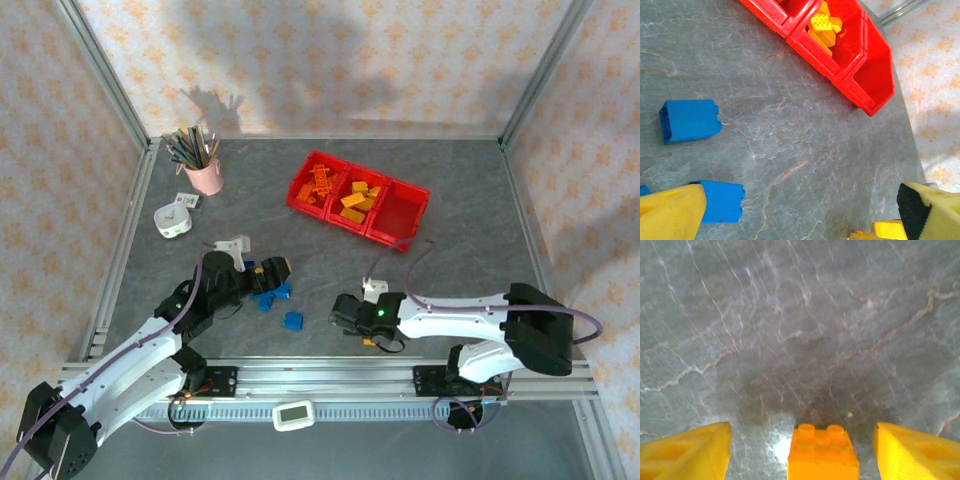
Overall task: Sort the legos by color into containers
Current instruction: Pick up the lego from the bottom-center of the table, then place the lego in the container.
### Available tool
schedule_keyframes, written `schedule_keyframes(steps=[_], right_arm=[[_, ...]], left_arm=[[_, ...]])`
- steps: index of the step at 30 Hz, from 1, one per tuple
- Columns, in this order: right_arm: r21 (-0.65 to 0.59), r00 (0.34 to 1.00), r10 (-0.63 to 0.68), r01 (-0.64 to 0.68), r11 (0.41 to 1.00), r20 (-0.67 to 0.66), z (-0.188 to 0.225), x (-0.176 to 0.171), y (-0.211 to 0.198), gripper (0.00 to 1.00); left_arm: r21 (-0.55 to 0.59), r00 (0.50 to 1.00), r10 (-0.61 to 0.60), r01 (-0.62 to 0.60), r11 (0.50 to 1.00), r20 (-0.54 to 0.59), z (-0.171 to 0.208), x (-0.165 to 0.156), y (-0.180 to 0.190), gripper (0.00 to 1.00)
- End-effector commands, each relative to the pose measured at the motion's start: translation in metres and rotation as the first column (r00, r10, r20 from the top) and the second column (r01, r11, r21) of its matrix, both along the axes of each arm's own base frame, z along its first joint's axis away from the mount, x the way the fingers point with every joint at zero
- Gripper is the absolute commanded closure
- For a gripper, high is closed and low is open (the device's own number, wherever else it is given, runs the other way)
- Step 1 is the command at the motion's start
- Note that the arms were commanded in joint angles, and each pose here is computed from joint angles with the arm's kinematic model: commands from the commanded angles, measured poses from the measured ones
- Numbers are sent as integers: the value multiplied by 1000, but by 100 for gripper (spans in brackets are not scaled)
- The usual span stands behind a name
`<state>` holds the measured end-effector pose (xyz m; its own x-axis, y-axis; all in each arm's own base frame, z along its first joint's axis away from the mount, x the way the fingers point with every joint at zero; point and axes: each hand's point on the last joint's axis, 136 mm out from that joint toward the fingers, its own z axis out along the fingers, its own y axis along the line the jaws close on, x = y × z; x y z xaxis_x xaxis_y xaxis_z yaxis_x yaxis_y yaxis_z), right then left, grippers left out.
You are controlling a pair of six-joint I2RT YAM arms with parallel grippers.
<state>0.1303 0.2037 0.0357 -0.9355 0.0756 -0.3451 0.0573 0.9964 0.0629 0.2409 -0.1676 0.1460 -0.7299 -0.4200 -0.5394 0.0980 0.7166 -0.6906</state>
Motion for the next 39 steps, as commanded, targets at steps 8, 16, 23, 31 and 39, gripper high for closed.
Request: schedule_keyframes(steps=[8,16,23,31,39], right_arm=[[-15,999,-45,45,999,-19,-17,-8,-8,47],[-32,1000,-30,30,999,3,-17,-4,-8,70],[32,993,-22,18,999,113,18,20,-1,72],[69,952,-31,10,998,305,81,101,5,72],[90,872,-75,36,995,484,139,213,-1,71]], left_arm=[[-15,995,-89,89,996,49,9,-5,-17,1],[-18,994,-99,100,995,51,10,-5,-21,1],[-20,993,-98,100,995,73,18,-2,-22,1],[-36,989,-91,95,995,119,41,12,-30,1],[-52,990,-67,75,996,126,52,35,-42,1]])
